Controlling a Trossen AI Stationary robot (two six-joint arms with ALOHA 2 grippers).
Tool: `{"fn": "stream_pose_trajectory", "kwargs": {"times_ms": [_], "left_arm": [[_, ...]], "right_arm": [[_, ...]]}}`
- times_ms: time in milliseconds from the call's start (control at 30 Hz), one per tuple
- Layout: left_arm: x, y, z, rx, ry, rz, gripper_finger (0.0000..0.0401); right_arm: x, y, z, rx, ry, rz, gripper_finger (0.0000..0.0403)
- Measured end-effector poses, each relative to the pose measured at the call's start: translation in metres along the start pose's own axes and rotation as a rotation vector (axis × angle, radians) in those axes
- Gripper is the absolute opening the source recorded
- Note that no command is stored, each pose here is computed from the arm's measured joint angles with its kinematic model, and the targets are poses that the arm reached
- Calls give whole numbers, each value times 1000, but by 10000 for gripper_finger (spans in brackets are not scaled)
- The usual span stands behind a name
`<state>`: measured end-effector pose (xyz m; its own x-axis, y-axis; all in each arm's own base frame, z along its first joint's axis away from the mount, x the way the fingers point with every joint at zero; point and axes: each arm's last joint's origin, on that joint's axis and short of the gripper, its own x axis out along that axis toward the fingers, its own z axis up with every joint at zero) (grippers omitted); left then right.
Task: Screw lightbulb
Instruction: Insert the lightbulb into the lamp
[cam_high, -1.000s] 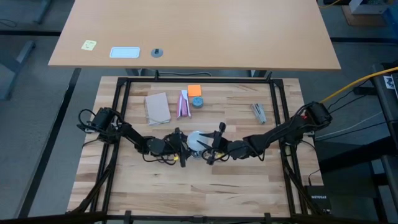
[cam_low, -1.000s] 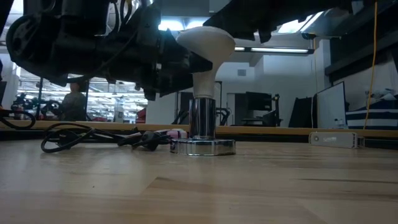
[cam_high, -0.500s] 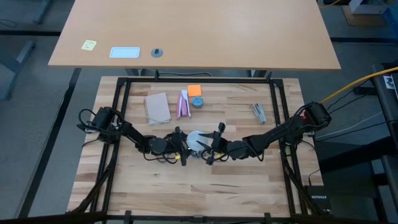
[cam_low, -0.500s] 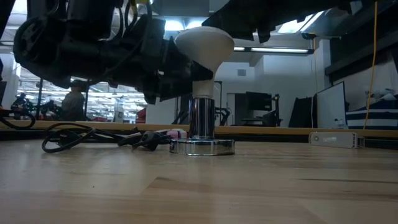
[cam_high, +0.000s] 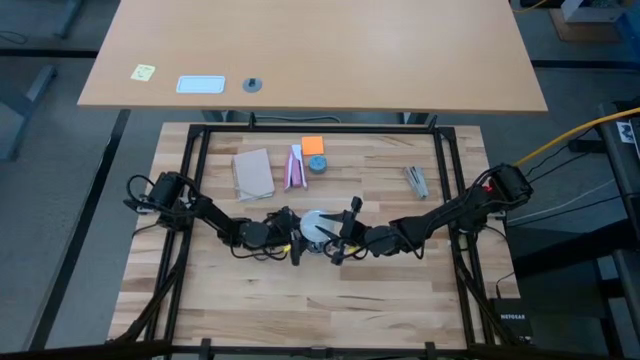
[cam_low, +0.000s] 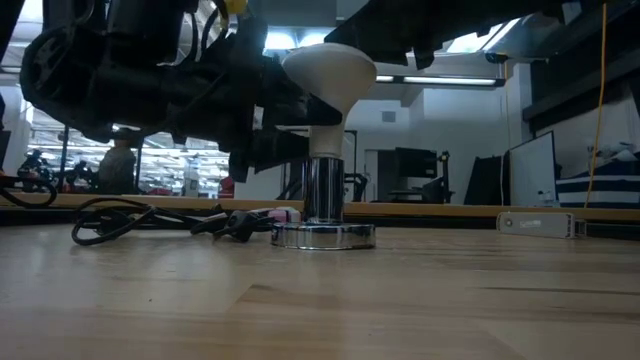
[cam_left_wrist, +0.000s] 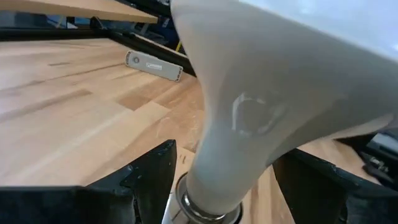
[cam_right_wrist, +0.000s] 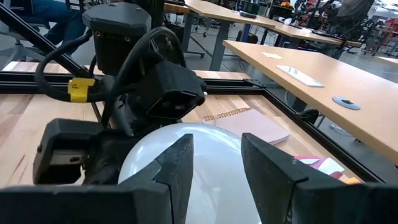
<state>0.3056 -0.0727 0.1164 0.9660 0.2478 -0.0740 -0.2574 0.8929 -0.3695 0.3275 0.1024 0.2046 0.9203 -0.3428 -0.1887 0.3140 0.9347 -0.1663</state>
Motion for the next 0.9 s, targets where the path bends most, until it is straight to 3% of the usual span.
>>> {"fn": "stream_pose_trajectory", "kwargs": {"times_ms": [267, 567, 900], "left_arm": [[-3, -4, -2, 137, 0, -14, 253], [12, 3, -28, 90, -84, -37, 253], [10, 5, -32, 110, -92, -42, 253]], "right_arm": [[0, 0, 0, -1, 0, 2, 143], [0, 1, 0, -1, 0, 19, 143], [0, 1, 0, -1, 0, 21, 143]]}}
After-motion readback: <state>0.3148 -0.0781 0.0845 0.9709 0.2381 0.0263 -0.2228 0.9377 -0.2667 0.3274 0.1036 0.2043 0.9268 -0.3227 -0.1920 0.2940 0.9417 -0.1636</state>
